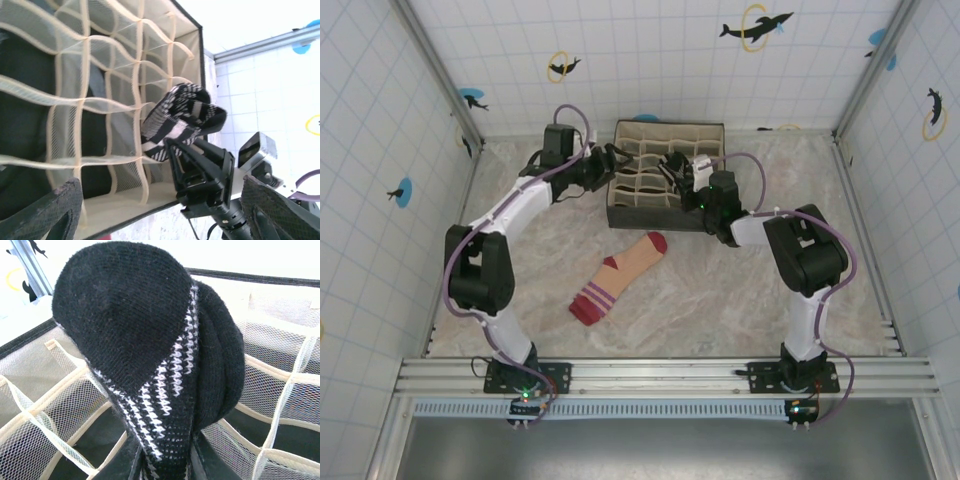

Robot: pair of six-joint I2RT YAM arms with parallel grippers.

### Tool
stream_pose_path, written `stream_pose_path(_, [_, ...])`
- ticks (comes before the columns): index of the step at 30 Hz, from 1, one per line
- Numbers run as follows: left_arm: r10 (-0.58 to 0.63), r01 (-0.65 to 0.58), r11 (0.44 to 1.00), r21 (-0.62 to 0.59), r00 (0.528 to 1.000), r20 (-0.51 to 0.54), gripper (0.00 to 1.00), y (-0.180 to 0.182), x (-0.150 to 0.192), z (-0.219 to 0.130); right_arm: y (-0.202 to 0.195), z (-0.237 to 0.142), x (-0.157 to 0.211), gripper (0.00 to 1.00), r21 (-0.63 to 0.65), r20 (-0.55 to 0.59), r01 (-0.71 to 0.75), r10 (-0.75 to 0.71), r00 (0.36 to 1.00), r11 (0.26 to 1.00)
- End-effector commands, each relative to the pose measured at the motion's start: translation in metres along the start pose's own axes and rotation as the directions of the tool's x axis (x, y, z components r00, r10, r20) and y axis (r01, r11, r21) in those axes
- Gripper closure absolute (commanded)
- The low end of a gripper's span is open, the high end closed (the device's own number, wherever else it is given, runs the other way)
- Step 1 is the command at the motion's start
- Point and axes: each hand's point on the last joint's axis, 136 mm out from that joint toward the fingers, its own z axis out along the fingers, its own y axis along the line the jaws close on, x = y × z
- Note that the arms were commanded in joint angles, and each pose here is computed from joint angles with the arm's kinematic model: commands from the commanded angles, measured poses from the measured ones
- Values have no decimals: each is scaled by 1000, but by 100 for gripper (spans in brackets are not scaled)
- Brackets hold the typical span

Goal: Roll the socks

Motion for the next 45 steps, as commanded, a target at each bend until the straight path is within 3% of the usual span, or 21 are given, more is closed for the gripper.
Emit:
stream_pose_path(1, [8, -6, 999, 51, 999, -39, 14, -9, 1, 19, -3, 4, 13, 90, -10, -20, 13, -13, 1000, 1000])
stream_pose_path(10, [95, -92, 994, 60, 994, -48, 3, -10, -5, 70, -2, 3, 22, 90, -24, -44, 44, -45, 998, 999])
stream_pose_path(17, [147, -139, 982, 126, 988, -53, 3, -30, -5, 100, -1, 2, 28, 90, -31, -63, 76, -78, 995, 997])
stream_pose_path(26, [138, -131, 984, 119, 989, -53, 3, -19, -13, 121, -1, 1, 33, 90, -36, -71, 93, -96, 993, 995])
stream_pose_path(28, [153, -141, 981, 131, 985, -83, 3, -27, 4, 133, -1, 0, 34, 89, -36, -73, 96, -99, 992, 995])
stream_pose_path(39, [159, -140, 979, 149, 980, -122, 3, -34, 22, 149, -1, 2, 36, 90, -38, -77, 110, -113, 991, 993])
stream_pose_path(45, [147, -129, 983, 131, 979, -139, 9, -27, 29, 155, -2, 2, 30, 89, -29, -62, 121, -122, 991, 992])
